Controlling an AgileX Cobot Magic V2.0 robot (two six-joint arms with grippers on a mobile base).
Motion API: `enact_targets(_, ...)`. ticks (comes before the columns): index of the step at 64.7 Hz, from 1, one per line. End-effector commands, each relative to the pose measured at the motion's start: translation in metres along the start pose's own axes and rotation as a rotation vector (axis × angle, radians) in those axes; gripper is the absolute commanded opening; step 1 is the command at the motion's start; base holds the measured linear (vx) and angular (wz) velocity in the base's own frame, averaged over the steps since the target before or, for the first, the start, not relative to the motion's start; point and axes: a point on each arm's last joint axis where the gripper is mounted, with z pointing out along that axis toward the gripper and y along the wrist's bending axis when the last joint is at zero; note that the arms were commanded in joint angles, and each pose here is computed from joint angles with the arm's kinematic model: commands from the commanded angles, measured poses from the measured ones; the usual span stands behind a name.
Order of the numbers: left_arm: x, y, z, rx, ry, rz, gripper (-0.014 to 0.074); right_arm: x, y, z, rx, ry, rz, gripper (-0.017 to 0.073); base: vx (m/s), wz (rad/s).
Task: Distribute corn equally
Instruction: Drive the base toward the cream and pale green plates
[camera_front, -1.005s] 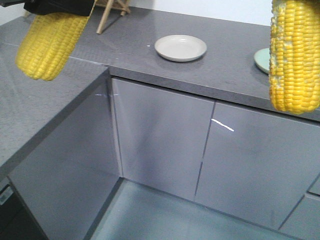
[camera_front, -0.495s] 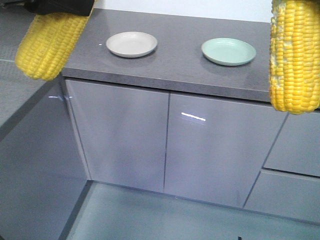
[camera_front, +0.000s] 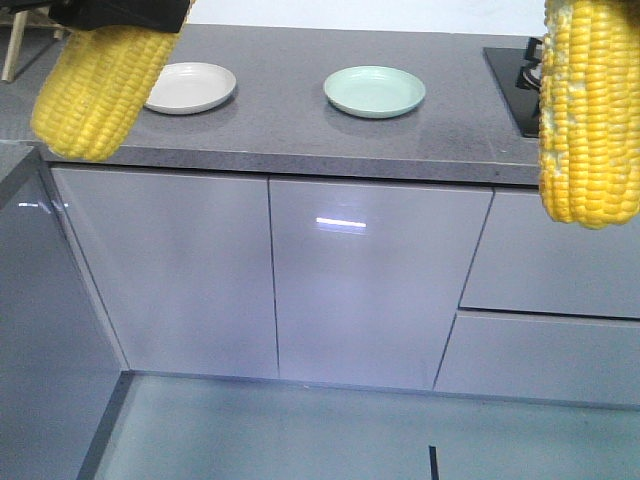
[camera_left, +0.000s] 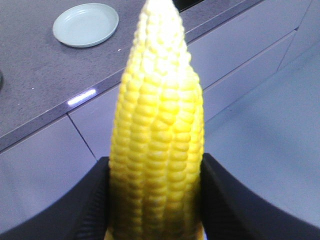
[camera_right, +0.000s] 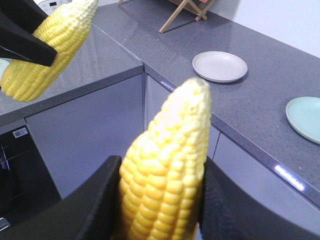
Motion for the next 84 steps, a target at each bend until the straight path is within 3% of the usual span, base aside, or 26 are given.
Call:
enact_targets(1, -0.0063, -0.0027, -0.0201, 0.000, -0.088, -0.006, -0.0008, -0.0109, 0.0093, -0.0102, 0.000, -0.084, -0.021, -0.0004, -0.04, -0.21)
enact_targets(84, -0.0063, -0.0027, -0.0201, 0.000, -0.088, -0.006, -0.0008, -0.0111, 0.0105, -0.0114, 0.001, -0.086, -0.023, -0.0004, 0.05, 0.00)
